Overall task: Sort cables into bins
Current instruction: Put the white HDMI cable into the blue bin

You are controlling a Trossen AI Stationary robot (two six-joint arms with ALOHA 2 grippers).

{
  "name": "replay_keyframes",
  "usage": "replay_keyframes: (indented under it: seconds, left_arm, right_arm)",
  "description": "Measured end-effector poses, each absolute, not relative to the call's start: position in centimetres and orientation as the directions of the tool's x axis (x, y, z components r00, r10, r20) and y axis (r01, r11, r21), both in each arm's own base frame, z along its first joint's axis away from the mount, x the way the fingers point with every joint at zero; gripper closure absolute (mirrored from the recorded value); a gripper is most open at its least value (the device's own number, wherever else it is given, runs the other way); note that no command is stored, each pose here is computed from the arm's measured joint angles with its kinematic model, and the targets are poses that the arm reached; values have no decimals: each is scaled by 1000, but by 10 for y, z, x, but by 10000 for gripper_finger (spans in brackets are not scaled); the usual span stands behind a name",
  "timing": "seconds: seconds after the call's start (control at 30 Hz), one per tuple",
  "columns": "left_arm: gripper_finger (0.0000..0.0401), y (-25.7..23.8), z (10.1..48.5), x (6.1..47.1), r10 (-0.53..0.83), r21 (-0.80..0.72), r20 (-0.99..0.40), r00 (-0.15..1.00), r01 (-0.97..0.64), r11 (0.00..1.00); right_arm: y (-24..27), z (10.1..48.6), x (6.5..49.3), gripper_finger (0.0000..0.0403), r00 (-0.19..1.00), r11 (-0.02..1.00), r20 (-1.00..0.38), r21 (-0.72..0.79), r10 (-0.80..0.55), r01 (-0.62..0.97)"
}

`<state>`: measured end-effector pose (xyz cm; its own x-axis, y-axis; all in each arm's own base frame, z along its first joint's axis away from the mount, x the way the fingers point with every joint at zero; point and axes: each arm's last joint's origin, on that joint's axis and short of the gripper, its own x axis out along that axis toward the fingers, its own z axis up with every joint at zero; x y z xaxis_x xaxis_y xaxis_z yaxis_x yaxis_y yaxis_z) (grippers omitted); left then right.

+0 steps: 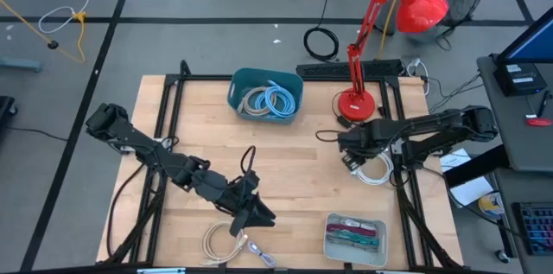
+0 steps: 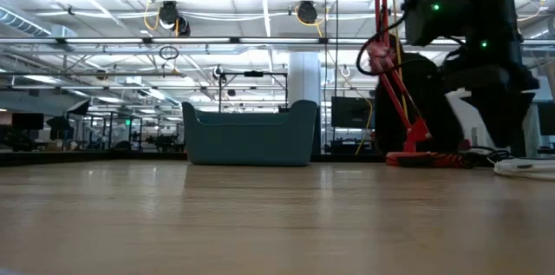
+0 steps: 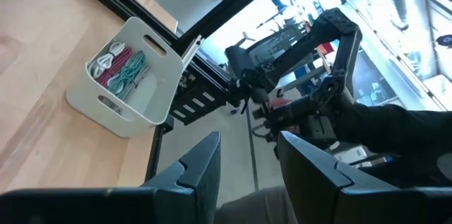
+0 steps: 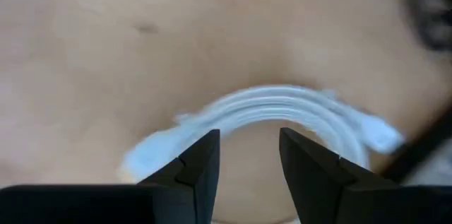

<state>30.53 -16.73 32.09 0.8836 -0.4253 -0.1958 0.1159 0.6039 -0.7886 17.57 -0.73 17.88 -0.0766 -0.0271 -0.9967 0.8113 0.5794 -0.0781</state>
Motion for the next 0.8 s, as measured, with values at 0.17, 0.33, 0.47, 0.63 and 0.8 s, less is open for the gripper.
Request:
replay_keyframes:
  seconds: [0.17, 0.33, 0.47, 0.63, 0.8]
  left_arm:
    - [256, -170, 321, 304, -421, -791, -195, 886, 112, 602]
    - [256, -174, 321, 301, -421, -789, -195, 886, 113, 604]
    - [256, -176, 321, 300, -424, -788, -196, 884, 115, 604]
    - [256, -176, 321, 300, -424, -788, -199, 884, 112, 605]
    - [256, -176, 320, 300, -424, -788, -201, 883, 112, 605]
  right_arm:
    - [-2, 179, 177, 261, -61, 685, -993, 22, 96, 728]
    - [13, 180, 168, 260, -159, 806, -980, 5, 123, 592]
    - [27, 180, 164, 245, -192, 856, -975, -3, 112, 517]
    - [46, 180, 161, 202, -193, 878, -974, 8, 114, 479]
    - [63, 179, 161, 160, -150, 893, -983, 27, 105, 448]
